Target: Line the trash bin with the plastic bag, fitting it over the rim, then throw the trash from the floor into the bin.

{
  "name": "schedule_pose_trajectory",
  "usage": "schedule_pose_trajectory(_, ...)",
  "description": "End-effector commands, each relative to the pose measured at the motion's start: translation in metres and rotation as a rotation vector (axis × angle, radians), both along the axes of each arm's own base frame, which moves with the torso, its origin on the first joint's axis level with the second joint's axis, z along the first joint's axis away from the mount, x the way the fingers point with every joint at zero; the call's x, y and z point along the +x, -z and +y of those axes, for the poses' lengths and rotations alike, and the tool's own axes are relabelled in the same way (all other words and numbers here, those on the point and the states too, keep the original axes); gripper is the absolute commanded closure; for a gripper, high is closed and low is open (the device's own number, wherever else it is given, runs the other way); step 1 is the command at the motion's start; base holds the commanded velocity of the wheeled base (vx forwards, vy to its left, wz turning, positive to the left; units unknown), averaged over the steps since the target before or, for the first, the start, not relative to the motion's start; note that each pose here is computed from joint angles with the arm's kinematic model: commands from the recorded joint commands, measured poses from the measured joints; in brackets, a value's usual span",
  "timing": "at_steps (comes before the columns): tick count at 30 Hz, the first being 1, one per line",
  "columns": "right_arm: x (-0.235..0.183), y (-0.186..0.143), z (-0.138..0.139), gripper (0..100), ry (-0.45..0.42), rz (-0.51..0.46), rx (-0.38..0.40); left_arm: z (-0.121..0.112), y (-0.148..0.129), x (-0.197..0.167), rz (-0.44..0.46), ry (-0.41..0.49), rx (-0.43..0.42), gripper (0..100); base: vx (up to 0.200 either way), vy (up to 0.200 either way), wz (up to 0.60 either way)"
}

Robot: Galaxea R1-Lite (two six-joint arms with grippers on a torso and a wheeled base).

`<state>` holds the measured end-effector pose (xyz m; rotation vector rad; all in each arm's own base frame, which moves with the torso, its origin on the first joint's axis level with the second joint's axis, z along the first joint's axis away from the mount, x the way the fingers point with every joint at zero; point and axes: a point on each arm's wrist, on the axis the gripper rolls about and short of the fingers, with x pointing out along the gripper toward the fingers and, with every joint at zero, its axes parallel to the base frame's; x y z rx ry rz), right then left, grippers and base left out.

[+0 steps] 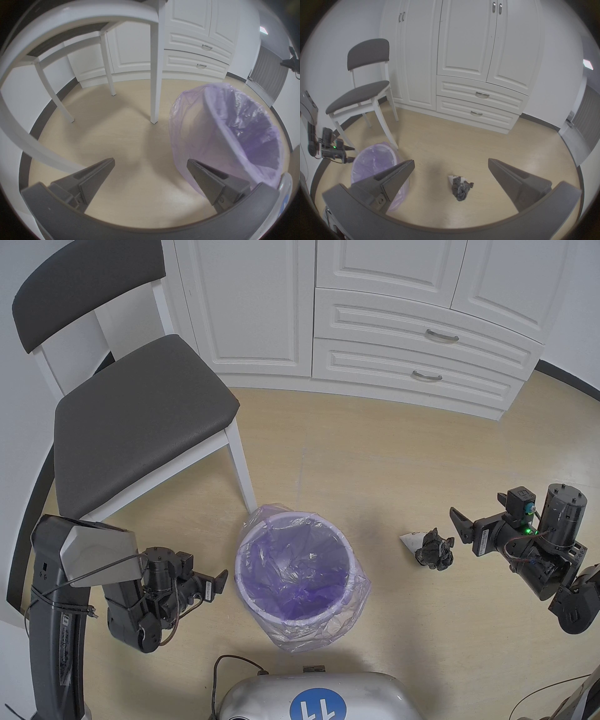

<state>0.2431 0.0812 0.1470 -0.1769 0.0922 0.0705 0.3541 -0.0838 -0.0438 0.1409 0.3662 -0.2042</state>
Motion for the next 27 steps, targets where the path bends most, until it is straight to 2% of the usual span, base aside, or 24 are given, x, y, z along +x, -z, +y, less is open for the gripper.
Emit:
schedule_pose_trajectory(1,-0.014,0.007,-0.010,0,0.061,0.028,-0.053,0.009,-0.024,-0.043,0.012,0.003,0.001,0,0.000,0.000,0.00)
schedule_pose_trajectory(7,-0.021,0.005,-0.012,0,0.060,0.022,-0.060,0.015,-0.050,-0.067,0.007,0.004,-0.024,0,0.000,0.000,0.00)
schedule_pose_trajectory(13,-0.023,0.010,-0.017,0,0.072,0.043,-0.105,0.014,-0.080,-0.098,-0.028,0.038,-0.037,0,0.000,0.000,0.00)
schedule_pose_trajectory(20,-0.024,0.011,-0.022,0,0.089,0.047,-0.139,0.010,-0.095,-0.125,-0.034,0.079,-0.055,0,0.000,0.000,0.00)
schedule_pose_trajectory(22,-0.026,0.014,-0.022,0,0.085,0.061,-0.153,0.007,-0.106,-0.136,-0.054,0.092,-0.102,0,0.000,0.000,0.00)
schedule_pose_trajectory(26,-0.029,0.017,-0.021,0,0.072,0.073,-0.192,0.000,-0.132,-0.157,-0.115,0.122,-0.248,0,0.000,0.000,0.00)
schedule_pose_trajectory(27,-0.029,0.017,-0.021,0,0.072,0.073,-0.192,0.000,-0.132,-0.157,-0.115,0.122,-0.248,0,0.000,0.000,0.00)
